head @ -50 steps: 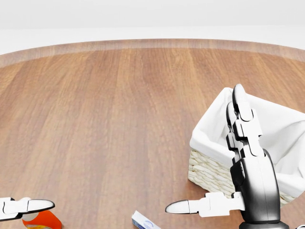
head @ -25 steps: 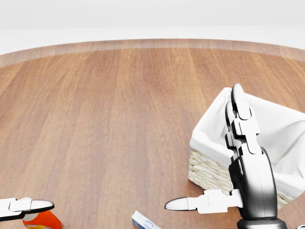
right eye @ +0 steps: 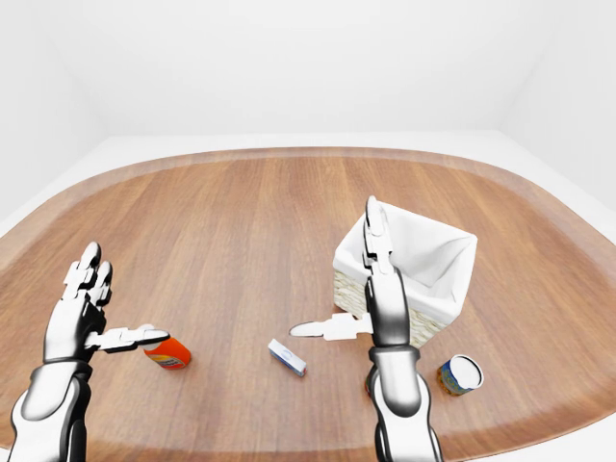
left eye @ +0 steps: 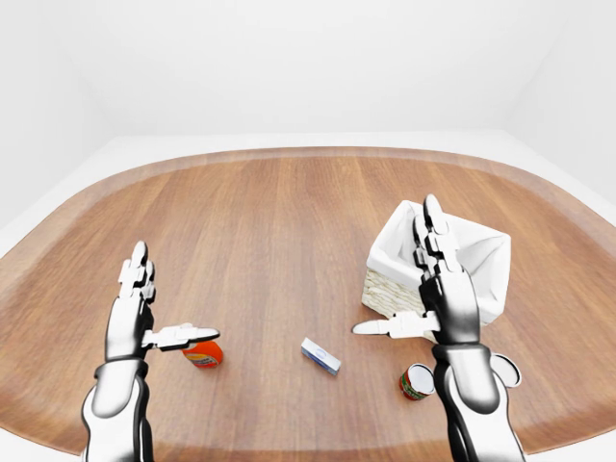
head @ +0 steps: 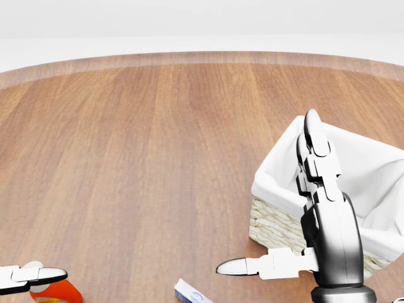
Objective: Pick up the ketchup, and put it in the basket.
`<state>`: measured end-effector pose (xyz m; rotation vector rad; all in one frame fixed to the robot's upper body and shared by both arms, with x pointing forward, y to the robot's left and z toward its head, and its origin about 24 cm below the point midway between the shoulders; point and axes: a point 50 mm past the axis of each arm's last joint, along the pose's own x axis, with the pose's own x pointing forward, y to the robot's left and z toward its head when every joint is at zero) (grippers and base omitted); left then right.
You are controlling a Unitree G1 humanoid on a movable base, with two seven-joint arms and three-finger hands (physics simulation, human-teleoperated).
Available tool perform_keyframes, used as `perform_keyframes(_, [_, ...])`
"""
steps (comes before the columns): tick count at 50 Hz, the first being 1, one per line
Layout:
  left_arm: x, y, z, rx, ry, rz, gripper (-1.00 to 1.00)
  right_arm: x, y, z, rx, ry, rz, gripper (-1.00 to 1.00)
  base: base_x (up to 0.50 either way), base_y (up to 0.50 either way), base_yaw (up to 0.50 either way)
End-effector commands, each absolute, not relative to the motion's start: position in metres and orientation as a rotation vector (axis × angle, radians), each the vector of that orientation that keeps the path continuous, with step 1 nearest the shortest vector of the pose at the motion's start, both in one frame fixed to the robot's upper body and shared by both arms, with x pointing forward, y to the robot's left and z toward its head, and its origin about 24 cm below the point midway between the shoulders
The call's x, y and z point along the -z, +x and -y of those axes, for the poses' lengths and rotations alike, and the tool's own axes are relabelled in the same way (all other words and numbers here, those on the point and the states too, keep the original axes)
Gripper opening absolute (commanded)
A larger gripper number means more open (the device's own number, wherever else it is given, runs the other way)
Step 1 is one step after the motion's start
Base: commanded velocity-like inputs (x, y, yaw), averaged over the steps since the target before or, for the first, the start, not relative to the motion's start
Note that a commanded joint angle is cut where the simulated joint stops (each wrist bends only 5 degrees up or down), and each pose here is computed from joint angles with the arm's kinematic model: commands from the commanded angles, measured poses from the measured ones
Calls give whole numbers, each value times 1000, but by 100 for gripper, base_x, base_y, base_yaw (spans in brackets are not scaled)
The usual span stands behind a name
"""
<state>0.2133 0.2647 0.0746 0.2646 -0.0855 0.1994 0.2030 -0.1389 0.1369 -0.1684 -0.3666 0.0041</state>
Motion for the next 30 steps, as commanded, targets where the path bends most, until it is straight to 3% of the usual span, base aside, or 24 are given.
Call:
perform_keyframes(1, [-71, 214, -267, -208, 275, 80, 100, -136, 204, 141, -2, -169, 364, 100, 0, 0, 0])
perform_keyframes(12, [-56, 212, -268, -208, 258, 32, 100, -134, 203, 141, 2, -169, 354, 100, 0, 0, 0])
perform_keyframes(30, [9, 214, -274, -247, 195, -243, 100, -135, 202, 139, -2, -169, 358, 100, 0, 0, 0])
